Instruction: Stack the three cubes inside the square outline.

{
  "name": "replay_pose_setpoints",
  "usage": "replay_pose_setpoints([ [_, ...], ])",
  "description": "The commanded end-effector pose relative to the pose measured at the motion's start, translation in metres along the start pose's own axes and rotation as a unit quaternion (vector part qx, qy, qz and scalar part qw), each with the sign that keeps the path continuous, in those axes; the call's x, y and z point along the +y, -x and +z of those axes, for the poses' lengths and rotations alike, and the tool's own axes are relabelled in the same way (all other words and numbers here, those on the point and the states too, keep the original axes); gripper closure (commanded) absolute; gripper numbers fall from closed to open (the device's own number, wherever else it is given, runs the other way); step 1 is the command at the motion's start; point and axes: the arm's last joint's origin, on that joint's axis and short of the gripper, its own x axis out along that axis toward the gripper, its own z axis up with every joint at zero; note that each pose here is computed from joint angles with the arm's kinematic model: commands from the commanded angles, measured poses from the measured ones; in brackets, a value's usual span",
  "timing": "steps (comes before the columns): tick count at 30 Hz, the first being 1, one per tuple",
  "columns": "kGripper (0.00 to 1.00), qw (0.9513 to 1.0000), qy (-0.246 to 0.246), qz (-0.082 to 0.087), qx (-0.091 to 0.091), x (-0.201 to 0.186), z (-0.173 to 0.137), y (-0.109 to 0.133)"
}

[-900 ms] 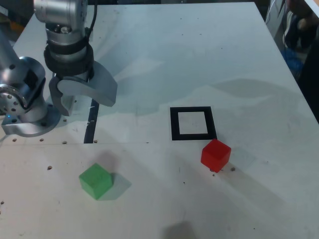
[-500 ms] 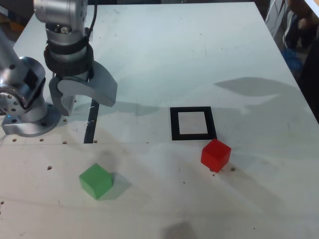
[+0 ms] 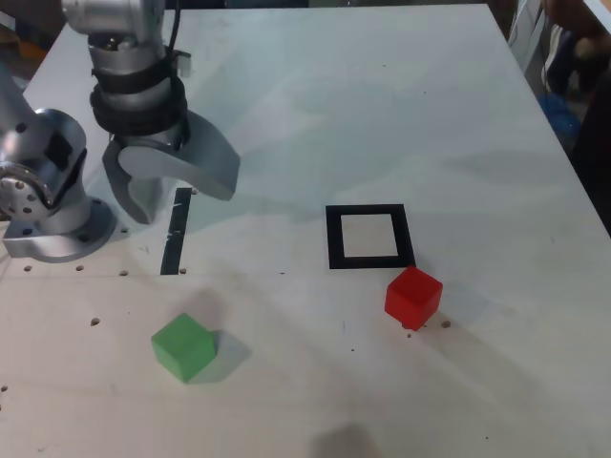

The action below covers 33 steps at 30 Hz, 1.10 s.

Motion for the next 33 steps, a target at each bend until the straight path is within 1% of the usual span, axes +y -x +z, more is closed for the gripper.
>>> replay_pose_setpoints([
  [1,0.0,0.9999,-0.005,0.001,-0.013,-0.003,0.003,0.005],
  [5,0.0,0.9997,-0.008,0.001,-0.022,-0.009,0.01,0.013],
  [7,0.0,0.9997,-0.012,0.004,-0.021,-0.011,0.017,0.019],
  [9,0.0,0.9996,-0.022,0.013,-0.01,-0.014,0.028,0.027],
  [13,0.0,0.9974,-0.054,0.034,0.032,-0.026,0.054,0.046],
  [14,0.0,0.9967,-0.062,0.037,0.039,-0.03,0.061,0.051],
  [15,0.0,0.996,-0.069,0.038,0.042,-0.034,0.068,0.056],
  [17,0.0,0.9951,-0.083,0.039,0.037,-0.043,0.082,0.065],
  [21,0.0,0.9929,-0.112,0.036,0.012,-0.065,0.115,0.078],
  [23,0.01,0.9916,-0.124,0.037,0.007,-0.073,0.13,0.082],
  [25,0.01,0.9901,-0.135,0.039,0.007,-0.079,0.144,0.084],
  [28,0.01,0.9878,-0.148,0.048,0.012,-0.087,0.162,0.084],
  [31,0.01,0.9851,-0.162,0.057,0.017,-0.094,0.179,0.083],
  [33,0.0,0.983,-0.172,0.06,0.019,-0.099,0.19,0.08],
])
